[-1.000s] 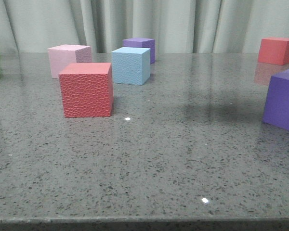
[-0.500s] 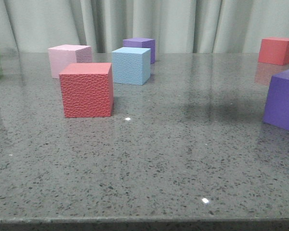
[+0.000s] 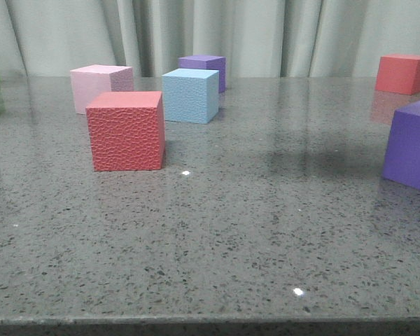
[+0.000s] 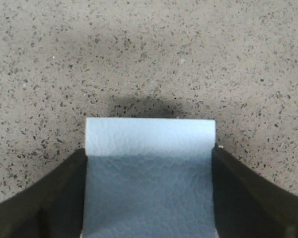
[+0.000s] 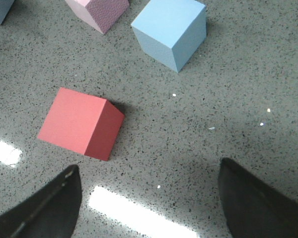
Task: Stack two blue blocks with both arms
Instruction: 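Grasp the other light blue cube with the left gripper and lift, then carry the held blue cube over the placed blue cube and lower it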
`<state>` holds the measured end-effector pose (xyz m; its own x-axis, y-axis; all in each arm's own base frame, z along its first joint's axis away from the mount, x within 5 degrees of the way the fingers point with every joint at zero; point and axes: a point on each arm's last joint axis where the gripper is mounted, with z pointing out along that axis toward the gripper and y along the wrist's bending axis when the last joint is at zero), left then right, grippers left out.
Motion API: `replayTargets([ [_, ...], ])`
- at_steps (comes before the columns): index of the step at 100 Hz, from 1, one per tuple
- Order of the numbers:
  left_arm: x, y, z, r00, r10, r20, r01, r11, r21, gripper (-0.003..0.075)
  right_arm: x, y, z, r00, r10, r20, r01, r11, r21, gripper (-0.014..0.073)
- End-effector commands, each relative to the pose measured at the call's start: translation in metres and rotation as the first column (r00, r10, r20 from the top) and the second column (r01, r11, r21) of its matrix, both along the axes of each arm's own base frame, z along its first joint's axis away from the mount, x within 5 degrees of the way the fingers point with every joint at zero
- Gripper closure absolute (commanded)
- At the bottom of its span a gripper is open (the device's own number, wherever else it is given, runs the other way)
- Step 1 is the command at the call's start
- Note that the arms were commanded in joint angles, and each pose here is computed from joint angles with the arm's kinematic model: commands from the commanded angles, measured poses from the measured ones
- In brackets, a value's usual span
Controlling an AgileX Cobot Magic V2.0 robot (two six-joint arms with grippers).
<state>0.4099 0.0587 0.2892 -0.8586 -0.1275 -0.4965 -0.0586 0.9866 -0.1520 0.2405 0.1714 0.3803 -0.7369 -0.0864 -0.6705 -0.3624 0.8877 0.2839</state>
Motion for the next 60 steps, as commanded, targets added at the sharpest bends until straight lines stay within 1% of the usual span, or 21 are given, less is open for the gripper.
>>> replayTargets([
  [1, -0.003, -0.004, 0.036, 0.994, 0.0, 0.113, 0.001, 1.0, -0.01, 0.0376, -0.005, -0.004, 0.023, 0.994, 0.0, 0.108, -0.006, 0.998, 0.059, 0.0027],
  [11, -0.003, -0.014, 0.051, 0.992, -0.036, 0.12, 0.038, 0.999, -0.009, 0.0377, -0.005, -0.004, 0.023, 0.994, 0.0, 0.108, -0.006, 0.998, 0.059, 0.0027],
  [16, -0.001, -0.022, 0.064, 0.987, -0.06, 0.149, 0.061, 0.998, -0.003, 0.0377, -0.005, -0.004, 0.023, 0.994, 0.0, 0.108, -0.006, 0.998, 0.059, 0.0027],
  [30, -0.001, -0.058, 0.098, 0.962, -0.159, 0.22, 0.16, 0.987, 0.014, 0.0379, -0.005, -0.004, 0.023, 0.994, 0.0, 0.108, -0.006, 0.998, 0.059, 0.0027],
  [31, -0.002, -0.063, 0.104, 0.958, -0.171, 0.232, 0.172, 0.985, 0.017, 0.038, -0.005, -0.004, 0.023, 0.994, 0.0, 0.108, -0.006, 0.998, 0.059, 0.0027],
  [36, -0.004, -0.076, 0.112, 0.95, -0.204, 0.238, 0.204, 0.979, 0.024, 0.0384, -0.005, -0.004, 0.023, 0.994, 0.0, 0.108, -0.006, 0.998, 0.059, 0.0027],
  [39, -0.006, -0.085, 0.122, 0.944, -0.212, 0.255, 0.211, 0.977, 0.03, 0.0385, -0.005, -0.004, 0.023, 0.994, -0.001, 0.11, -0.006, 0.998, 0.06, 0.0027],
  [49, -0.013, -0.108, 0.142, 0.932, -0.223, 0.287, 0.222, 0.974, 0.037, 0.0385, -0.004, -0.004, 0.023, 0.994, -0.001, 0.112, -0.006, 0.998, 0.062, 0.0027],
  [58, -0.019, -0.133, 0.155, 0.916, -0.249, 0.315, 0.257, 0.966, 0.017, 0.0385, -0.005, -0.004, 0.023, 0.994, -0.001, 0.11, -0.006, 0.998, 0.06, 0.0027],
  [60, -0.02, -0.135, 0.157, 0.914, -0.25, 0.32, 0.259, 0.966, 0.014, 0.0385, -0.005, -0.004, 0.023, 0.994, -0.001, 0.109, -0.006, 0.998, 0.06, 0.0027],
])
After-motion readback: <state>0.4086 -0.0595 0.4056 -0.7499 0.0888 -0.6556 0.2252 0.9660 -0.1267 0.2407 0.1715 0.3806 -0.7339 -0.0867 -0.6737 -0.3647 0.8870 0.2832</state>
